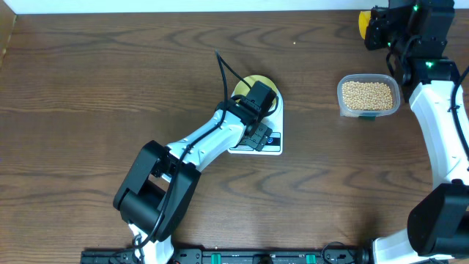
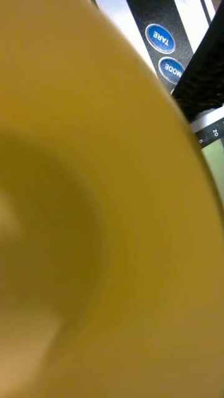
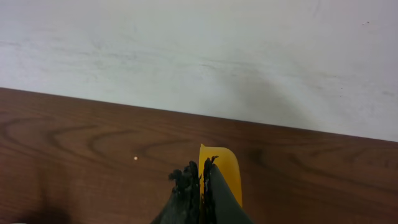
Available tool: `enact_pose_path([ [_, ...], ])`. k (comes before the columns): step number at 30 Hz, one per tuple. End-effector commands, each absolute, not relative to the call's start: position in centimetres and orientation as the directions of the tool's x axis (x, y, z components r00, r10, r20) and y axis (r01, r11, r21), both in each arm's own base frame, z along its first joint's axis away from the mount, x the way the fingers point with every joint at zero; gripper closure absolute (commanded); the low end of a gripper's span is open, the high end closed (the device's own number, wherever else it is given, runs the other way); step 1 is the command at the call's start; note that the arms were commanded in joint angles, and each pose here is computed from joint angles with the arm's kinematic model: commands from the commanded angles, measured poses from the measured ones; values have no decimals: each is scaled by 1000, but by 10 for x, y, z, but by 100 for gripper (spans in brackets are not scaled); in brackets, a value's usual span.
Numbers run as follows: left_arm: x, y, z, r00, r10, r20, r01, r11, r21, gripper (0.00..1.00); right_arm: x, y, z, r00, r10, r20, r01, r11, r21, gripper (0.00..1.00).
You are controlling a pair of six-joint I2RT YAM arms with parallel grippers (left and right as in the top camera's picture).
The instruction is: Scoop item into bowl and weigh 50g on scale
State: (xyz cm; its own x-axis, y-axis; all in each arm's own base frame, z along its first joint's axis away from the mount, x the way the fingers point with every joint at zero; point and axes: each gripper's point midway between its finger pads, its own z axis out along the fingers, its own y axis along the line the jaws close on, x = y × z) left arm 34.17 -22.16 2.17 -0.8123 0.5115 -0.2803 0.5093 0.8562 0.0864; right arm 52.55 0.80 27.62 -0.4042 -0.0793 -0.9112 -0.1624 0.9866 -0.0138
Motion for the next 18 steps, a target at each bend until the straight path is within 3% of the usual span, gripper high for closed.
enact_pose_path([
  [1, 344, -217, 16, -826, 499, -262, 491, 865, 98, 13, 525, 12, 291, -374, -86, -923, -173, 985, -22, 99],
  [18, 341, -216, 14, -828, 501, -253, 493, 864, 99, 13, 525, 12, 291, -374, -86, -923, -174, 985, -21, 99],
])
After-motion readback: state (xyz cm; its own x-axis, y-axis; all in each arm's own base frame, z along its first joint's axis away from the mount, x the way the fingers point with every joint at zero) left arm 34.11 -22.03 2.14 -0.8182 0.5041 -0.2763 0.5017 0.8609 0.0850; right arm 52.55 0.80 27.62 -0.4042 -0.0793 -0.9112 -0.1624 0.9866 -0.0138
